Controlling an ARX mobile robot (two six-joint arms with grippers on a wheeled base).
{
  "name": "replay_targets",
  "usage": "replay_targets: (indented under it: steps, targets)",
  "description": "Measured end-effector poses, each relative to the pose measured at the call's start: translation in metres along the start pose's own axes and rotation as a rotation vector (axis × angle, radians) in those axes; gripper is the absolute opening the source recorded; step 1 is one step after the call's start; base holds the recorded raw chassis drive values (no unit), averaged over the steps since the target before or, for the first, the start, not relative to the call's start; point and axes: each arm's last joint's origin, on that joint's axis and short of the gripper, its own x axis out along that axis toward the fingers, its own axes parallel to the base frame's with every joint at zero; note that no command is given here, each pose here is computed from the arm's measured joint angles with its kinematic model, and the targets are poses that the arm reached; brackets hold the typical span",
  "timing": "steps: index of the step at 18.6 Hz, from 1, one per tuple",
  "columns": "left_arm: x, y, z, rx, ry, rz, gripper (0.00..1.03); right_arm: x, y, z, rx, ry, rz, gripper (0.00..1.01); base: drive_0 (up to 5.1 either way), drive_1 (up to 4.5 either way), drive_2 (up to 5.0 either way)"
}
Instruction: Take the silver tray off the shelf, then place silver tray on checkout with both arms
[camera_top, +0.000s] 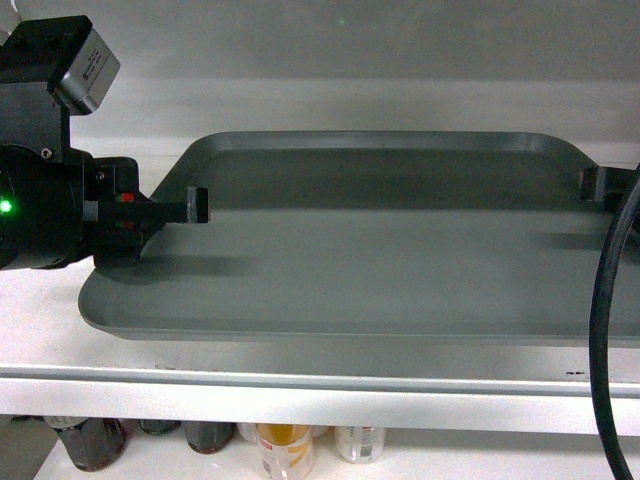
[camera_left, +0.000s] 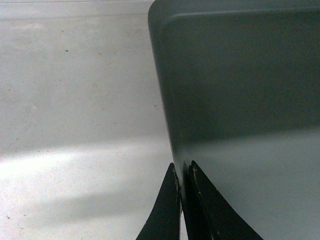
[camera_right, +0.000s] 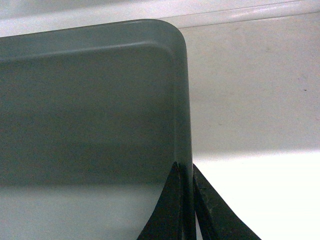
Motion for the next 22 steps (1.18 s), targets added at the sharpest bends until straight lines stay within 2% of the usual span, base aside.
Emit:
replay_targets:
  steps: [7,22]
  targets:
    - [0.0000,0.0000,0.0003,0.000,-0.001,-0.001,0.03,0.0000,0.0000,0.0001,0.000,-0.001,0.000,0.03,0.0,-0.69,0.7]
    - [-0.0005,0.0001,0.0026,0.005,-0.009,0.000,0.03,-0.0014,0.0000,0.0011,0.001,-0.009,-0.004,0.03,0.0,-4.08,4.1]
